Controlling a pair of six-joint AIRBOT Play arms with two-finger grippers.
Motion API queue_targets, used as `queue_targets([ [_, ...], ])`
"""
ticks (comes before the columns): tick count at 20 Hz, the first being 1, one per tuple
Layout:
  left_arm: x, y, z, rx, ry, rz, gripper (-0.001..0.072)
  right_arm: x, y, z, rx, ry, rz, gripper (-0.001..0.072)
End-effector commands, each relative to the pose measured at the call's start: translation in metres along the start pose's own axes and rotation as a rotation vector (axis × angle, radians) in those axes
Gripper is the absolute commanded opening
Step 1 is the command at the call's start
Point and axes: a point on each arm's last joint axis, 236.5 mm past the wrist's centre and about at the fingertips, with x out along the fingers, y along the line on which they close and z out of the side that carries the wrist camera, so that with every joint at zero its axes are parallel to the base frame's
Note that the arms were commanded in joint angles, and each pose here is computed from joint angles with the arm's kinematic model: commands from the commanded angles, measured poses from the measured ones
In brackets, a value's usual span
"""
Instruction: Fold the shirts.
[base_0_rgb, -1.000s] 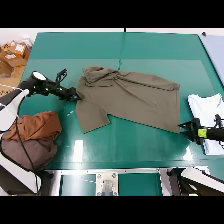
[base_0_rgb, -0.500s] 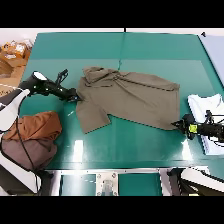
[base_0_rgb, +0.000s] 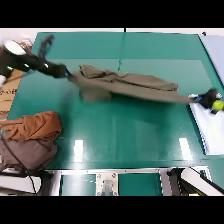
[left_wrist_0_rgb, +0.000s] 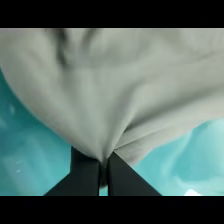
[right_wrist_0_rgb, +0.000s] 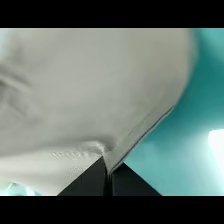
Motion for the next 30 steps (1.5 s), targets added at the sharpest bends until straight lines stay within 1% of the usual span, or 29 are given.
queue_targets([
  [1, -0.127, -0.074, 0.061, 0.193, -0.289, 0.099, 0.0027, -0.099, 0.138, 0.03, -0.31, -0.247, 0.092, 0.0012],
  [3, -0.218, -0.137, 0.08, 0.332, -0.504, 0.15, 0.0028, -0.166, 0.214, 0.036, -0.491, -0.46, 0.103, 0.0012],
  [4, -0.261, -0.169, 0.082, 0.396, -0.611, 0.173, 0.0028, -0.197, 0.248, 0.033, -0.552, -0.561, 0.117, 0.0012],
  [7, -0.379, -0.262, 0.055, 0.565, -0.901, 0.228, 0.0028, -0.283, 0.333, 0.007, -0.686, -0.854, 0.177, 0.0013],
  [9, -0.422, -0.301, 0.027, 0.617, -1.01, 0.236, 0.0029, -0.313, 0.357, -0.012, -0.733, -0.946, 0.18, 0.0013],
  [10, -0.433, -0.312, 0.015, 0.637, -1.037, 0.241, 0.0029, -0.318, 0.358, -0.016, -0.735, -0.965, 0.163, 0.0013],
  [13, -0.439, -0.318, 0.005, 0.627, -1.045, 0.239, 0.0029, -0.31, 0.347, -0.01, -0.697, -0.933, 0.145, 0.0013],
  [16, -0.399, -0.282, 0.028, 0.527, -0.946, 0.208, 0.0029, -0.278, 0.311, 0.017, -0.602, -0.846, 0.121, 0.0012],
  [19, -0.315, -0.216, 0.06, 0.37, -0.756, 0.148, 0.003, -0.218, 0.249, 0.053, -0.505, -0.701, 0.078, 0.0012],
  [23, -0.164, -0.135, 0.07, 0.118, -0.489, -0.064, 0.003, -0.097, 0.158, 0.079, -0.387, -0.5, 0.045, 0.0012],
  [24, -0.132, -0.112, 0.069, 0.06, -0.449, -0.079, 0.003, -0.064, 0.134, 0.084, -0.363, -0.465, 0.024, 0.0012],
  [27, -0.043, -0.032, 0.06, -0.112, -0.359, -0.046, 0.003, 0.022, 0.064, 0.095, -0.239, -0.376, -0.052, 0.0012],
  [30, 0.029, 0.022, 0.047, -0.233, -0.29, -0.045, 0.003, 0.098, 0.015, 0.098, -0.121, -0.249, -0.073, 0.0012],
])
